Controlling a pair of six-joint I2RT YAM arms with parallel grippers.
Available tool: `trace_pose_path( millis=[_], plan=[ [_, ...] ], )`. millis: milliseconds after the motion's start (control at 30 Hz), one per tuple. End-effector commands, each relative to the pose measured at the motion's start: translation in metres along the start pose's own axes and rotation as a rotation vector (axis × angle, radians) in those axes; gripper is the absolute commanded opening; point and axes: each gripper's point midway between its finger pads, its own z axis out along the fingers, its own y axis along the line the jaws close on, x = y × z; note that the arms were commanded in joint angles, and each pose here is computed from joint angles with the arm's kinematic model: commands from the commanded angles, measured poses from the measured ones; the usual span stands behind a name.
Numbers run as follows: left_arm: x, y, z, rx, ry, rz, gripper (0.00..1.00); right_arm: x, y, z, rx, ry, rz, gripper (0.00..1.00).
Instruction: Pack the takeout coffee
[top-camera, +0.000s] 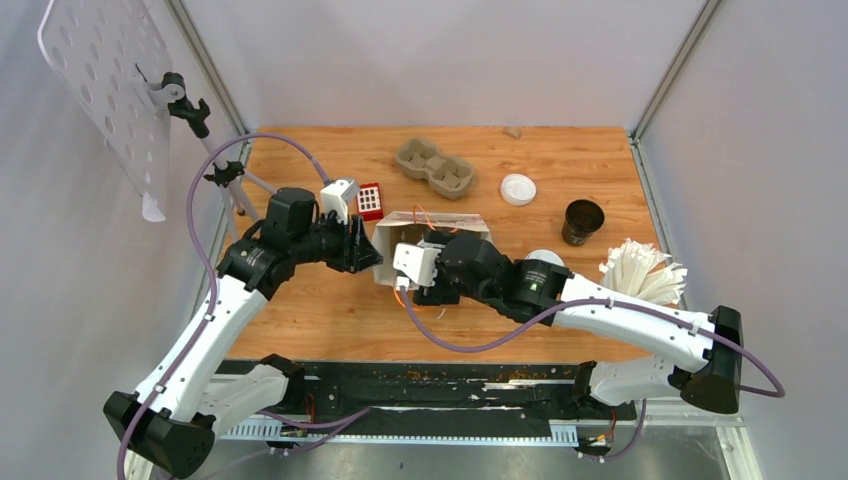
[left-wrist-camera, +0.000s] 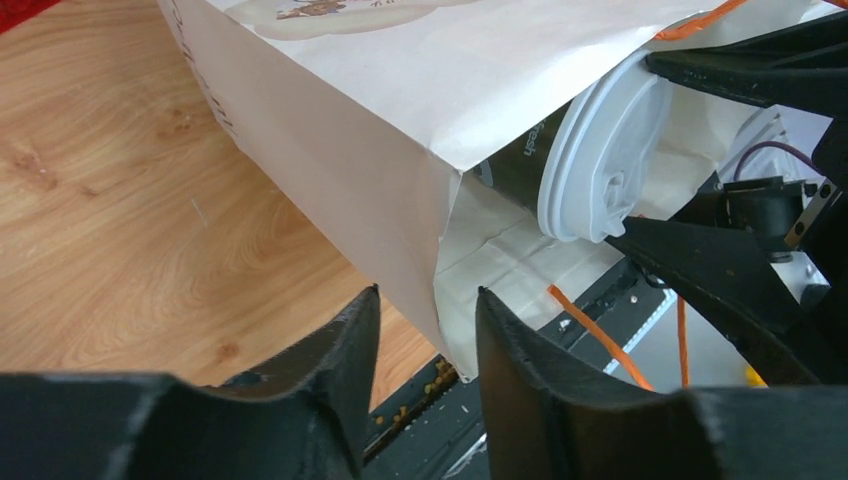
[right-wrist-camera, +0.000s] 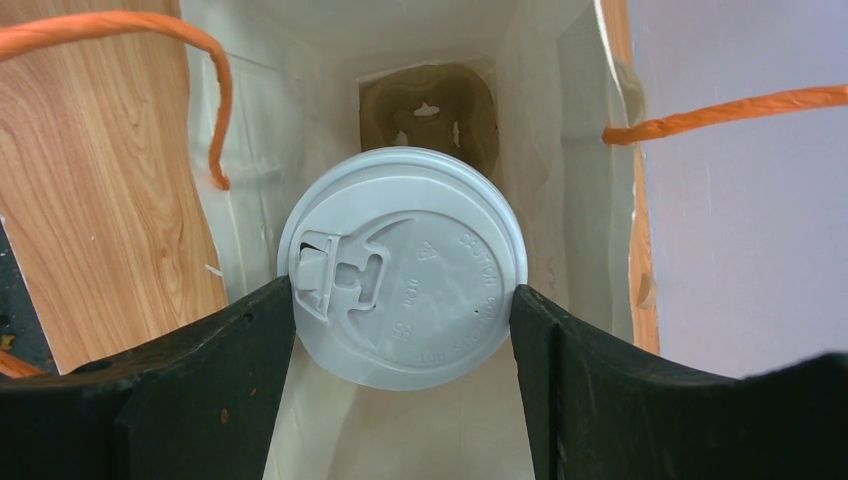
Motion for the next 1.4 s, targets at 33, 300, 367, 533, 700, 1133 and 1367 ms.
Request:
trace_pose_path(
  millis=[33, 300, 367, 533, 700, 1133, 1367],
  plan=[
    [-0.009, -0.004, -0.001, 0.016, -0.039, 0.031, 0.39, -0.009, 0.006, 0.007, -0.022, -0.048, -0.054, 0.63],
    [0.0, -0.006, -0.001, 0.055, -0.028, 0.122, 0.13, -0.009, 0.007, 0.021, -0.033, -0.047, -0.189, 0.63],
    [-0.001, -0.011, -0.001, 0.087, -0.038, 0.148, 0.11, -0.006, 0.01, 0.026, -0.043, -0.035, -0.216, 0.63],
    [0.003, -0.018, 0.003, 0.143, -0.033, 0.171, 0.05, -0.001, 0.007, 0.034, -0.029, -0.022, -0.261, 0.63],
    [0.006, -0.021, 0.003, 0.167, -0.024, 0.184, 0.03, 0.01, 0.004, 0.042, -0.027, -0.001, -0.271, 0.63],
    [0.011, -0.024, 0.003, 0.179, -0.005, 0.173, 0.0, 0.048, 0.012, 0.053, -0.019, 0.011, -0.272, 0.62],
    [0.009, -0.025, 0.002, 0.176, -0.012, 0.148, 0.0, 0.045, 0.008, 0.055, 0.015, -0.03, -0.296, 0.62]
  ],
)
